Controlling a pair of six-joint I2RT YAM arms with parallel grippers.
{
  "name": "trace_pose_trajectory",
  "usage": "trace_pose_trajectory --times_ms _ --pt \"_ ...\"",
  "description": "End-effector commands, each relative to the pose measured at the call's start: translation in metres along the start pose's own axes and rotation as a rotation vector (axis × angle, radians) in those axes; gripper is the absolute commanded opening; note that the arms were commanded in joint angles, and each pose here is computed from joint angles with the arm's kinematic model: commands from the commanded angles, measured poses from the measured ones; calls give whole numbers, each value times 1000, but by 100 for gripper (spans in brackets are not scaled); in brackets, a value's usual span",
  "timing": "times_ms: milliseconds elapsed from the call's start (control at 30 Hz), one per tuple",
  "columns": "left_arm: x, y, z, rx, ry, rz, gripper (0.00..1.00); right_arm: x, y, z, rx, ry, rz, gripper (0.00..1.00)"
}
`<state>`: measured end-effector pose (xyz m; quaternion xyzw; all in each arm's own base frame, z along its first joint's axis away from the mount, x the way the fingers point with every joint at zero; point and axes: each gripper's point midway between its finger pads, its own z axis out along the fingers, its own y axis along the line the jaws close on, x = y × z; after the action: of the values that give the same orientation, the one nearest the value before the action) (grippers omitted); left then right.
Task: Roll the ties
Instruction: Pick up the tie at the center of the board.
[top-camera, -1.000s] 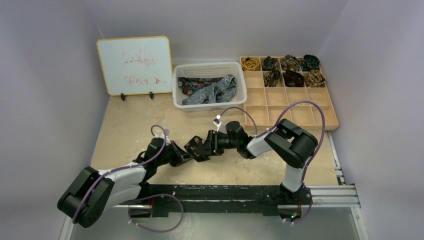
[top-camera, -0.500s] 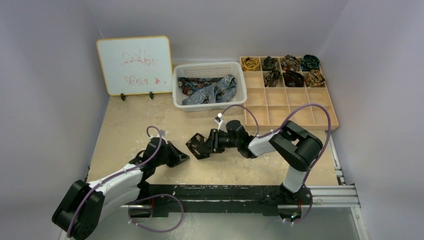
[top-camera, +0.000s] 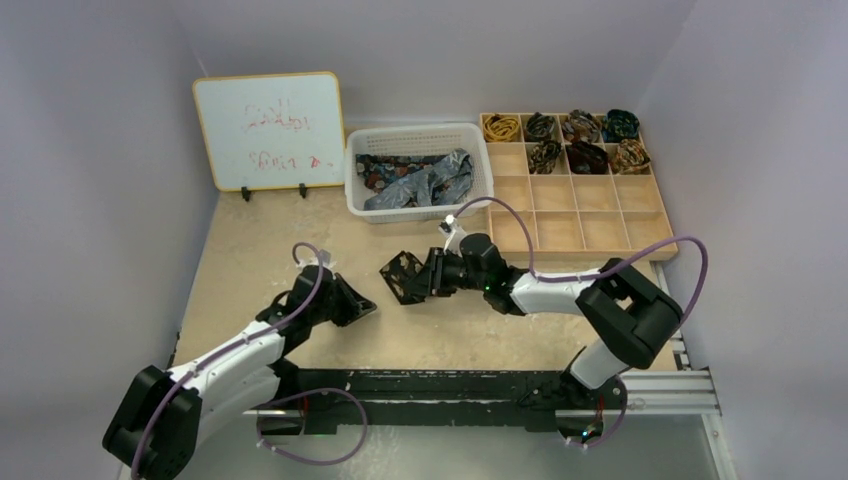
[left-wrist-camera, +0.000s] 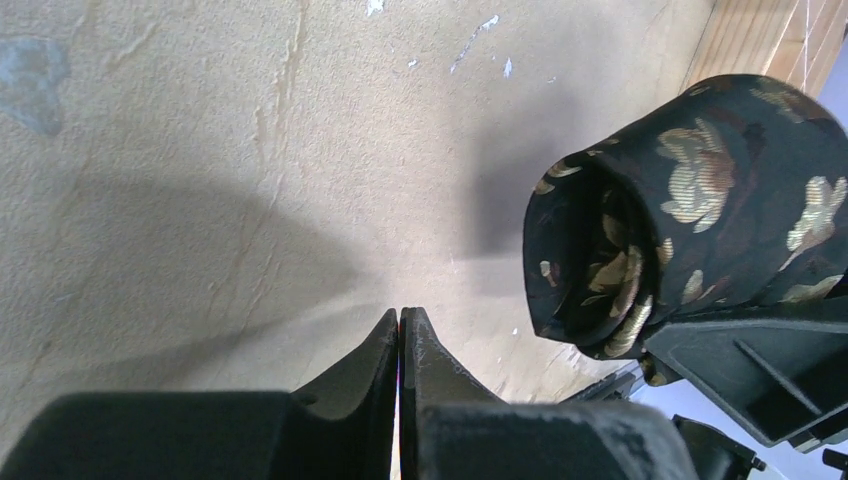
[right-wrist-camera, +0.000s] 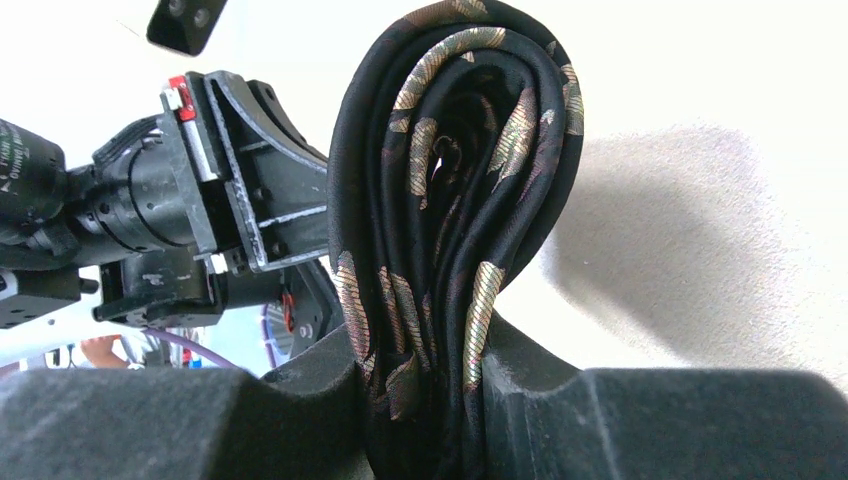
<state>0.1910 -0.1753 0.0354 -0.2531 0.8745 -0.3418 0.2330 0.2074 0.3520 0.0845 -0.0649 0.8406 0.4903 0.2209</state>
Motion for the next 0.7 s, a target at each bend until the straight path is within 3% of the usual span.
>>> trace_pose_trajectory --times_ms 0,300,667 --pt "-9 -21 -2 41 -15 56 1 -7 10 -5 -14 -15 -25 27" --pt "-20 -38 -14 55 -41 130 1 -38 20 -47 96 -153 -27 29" --pt "-26 -63 -22 106 -29 249 1 -140 -15 -132 364 -444 -27 30"
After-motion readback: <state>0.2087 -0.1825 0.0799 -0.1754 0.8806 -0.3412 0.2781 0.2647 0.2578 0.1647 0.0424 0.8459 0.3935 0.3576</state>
